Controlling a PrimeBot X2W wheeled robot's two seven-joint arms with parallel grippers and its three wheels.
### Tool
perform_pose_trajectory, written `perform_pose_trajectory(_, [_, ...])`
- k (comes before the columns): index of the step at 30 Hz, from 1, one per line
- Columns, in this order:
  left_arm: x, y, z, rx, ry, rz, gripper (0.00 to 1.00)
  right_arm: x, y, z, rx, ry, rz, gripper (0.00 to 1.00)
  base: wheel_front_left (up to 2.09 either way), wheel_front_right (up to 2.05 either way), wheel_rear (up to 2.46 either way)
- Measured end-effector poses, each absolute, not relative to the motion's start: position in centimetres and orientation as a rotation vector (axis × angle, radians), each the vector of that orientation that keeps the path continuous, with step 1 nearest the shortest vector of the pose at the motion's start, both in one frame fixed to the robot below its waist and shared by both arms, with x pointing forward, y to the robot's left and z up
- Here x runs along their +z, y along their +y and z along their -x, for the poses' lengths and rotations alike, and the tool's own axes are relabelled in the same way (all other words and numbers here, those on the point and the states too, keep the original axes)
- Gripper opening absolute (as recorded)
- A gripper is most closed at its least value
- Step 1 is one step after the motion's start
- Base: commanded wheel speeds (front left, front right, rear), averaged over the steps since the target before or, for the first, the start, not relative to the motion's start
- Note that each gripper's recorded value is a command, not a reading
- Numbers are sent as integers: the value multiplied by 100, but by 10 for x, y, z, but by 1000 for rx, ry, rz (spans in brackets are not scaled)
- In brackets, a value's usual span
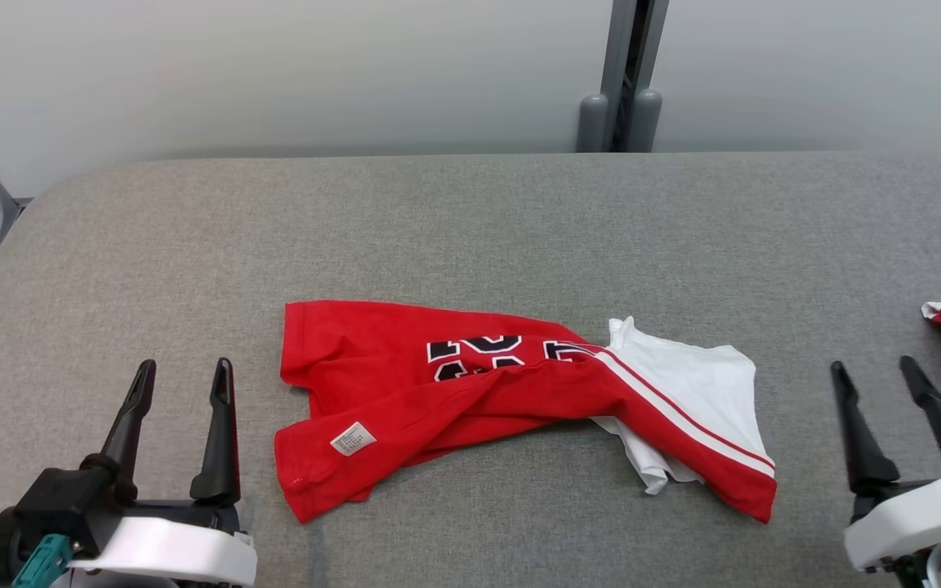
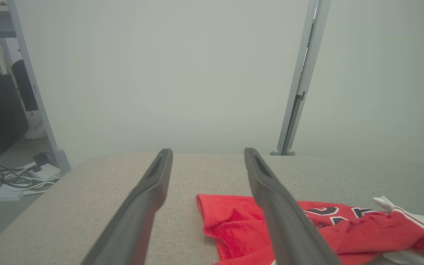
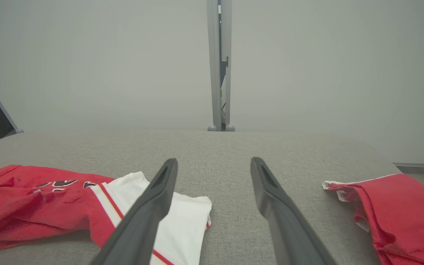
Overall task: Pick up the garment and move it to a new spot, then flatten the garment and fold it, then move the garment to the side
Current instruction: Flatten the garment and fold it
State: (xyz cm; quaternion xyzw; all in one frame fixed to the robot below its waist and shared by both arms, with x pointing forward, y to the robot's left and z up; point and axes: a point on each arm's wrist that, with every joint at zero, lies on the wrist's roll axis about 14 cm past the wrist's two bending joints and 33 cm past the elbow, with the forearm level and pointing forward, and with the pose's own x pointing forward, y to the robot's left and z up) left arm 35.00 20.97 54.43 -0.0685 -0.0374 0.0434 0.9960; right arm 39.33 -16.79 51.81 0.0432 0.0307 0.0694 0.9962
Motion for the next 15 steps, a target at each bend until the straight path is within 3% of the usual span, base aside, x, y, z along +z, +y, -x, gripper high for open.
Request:
perform_pose_trajectory(9, [537,212,-353,98,-52,148,100,466,-210,-416,71,222,-43,100,0,0,0])
perform_pose_trajectory(15, [527,218,-364,112,-31,143,100,451,-181,-457,159,252,-49,100,0,0,0])
